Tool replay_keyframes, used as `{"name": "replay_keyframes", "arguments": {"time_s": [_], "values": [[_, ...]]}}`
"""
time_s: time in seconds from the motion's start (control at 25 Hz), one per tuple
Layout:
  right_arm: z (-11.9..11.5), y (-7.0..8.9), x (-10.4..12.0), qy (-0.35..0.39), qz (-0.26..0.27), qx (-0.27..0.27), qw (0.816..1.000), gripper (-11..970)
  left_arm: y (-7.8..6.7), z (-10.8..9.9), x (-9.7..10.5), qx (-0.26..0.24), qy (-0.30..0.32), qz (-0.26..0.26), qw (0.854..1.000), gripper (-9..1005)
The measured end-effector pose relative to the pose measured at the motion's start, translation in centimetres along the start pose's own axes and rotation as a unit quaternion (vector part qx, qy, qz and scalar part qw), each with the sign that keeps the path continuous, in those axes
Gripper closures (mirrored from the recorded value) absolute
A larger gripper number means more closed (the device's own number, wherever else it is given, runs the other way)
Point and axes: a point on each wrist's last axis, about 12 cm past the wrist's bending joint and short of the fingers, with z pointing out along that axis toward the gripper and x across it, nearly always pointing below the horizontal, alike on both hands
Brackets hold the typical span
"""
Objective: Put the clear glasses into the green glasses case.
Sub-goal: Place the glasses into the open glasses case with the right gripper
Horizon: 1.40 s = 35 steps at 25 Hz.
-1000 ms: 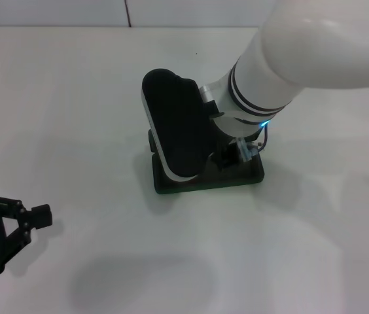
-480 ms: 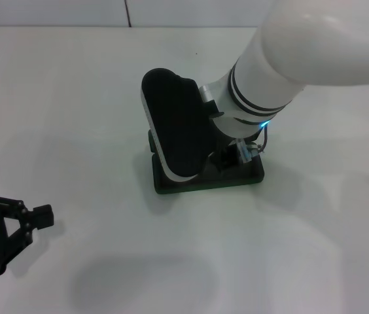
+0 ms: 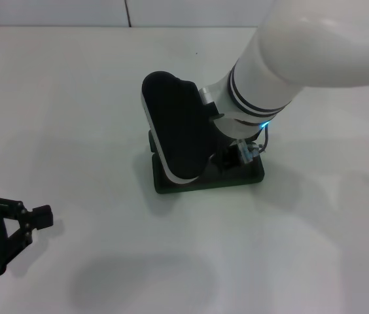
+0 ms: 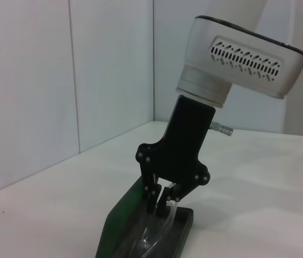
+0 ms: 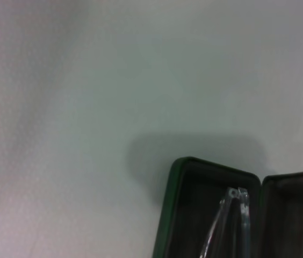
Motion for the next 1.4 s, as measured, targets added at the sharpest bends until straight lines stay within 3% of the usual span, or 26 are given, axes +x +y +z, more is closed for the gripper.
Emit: {"name": "replay_keyframes", "arguments": {"time_s": [0.72,1.4], "values": [[0.3,0.2,0.1,0.005,-0.003,-0.006,1.000,821,0.0,0.0,0.1,-0.001,0.001,-0.001,1.000,947],[-0.9,0.9,-0.9,-0.004,-0.005,-0.012,1.000,828,-0.1,-0.1,0.1,-0.001,0.001,-0.002,1.000,946]]}}
